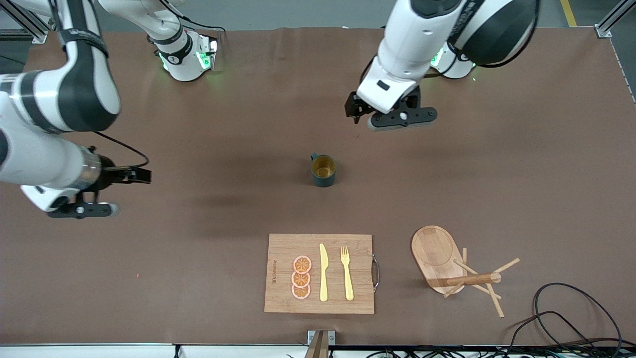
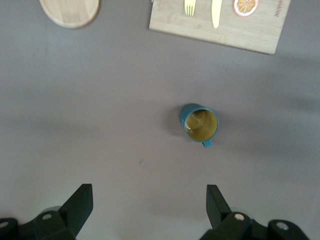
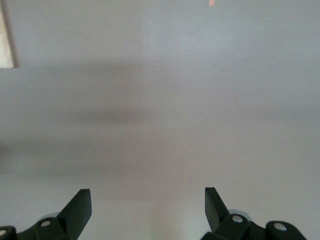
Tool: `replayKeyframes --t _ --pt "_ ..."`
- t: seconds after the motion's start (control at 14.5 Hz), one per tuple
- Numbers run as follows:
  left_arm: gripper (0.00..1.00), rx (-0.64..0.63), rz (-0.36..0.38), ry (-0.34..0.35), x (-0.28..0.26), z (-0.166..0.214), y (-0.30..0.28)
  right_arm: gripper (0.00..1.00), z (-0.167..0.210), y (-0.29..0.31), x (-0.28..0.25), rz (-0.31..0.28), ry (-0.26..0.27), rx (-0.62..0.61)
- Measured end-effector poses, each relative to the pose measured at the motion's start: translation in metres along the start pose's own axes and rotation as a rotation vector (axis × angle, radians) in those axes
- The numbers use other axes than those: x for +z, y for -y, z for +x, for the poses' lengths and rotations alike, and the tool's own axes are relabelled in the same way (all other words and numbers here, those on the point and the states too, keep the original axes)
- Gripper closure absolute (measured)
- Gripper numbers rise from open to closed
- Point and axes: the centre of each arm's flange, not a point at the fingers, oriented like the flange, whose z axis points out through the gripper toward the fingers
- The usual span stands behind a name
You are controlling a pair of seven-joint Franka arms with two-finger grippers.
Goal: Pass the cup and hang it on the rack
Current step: 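Retract the right gripper while the left gripper moves above the mug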
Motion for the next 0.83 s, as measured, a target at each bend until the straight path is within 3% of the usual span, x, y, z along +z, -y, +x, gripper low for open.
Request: replayKeyframes --t 0.28,0.41,0.55,0.83 --pt "0.00 -0.062 0.144 -0.021 0.070 -0.025 -0.043 0.00 -0.017 -0.120 -0.018 0.038 0.002 0.019" --pt "0.00 -0.083 0.233 -0.055 0.120 -0.052 -0.072 0.00 -0.028 -0.150 -0.026 0.052 0.018 0.008" --pt "0.00 -0.134 0.304 -0.090 0.170 -0.085 -0.098 0.00 -0.031 -0.145 -0.039 0.039 0.019 -0.010" --pt "0.00 -0.268 0.385 -0.261 0.239 -0.138 -0.128 0.00 -0.029 -0.114 -0.059 0.008 -0.015 -0.060"
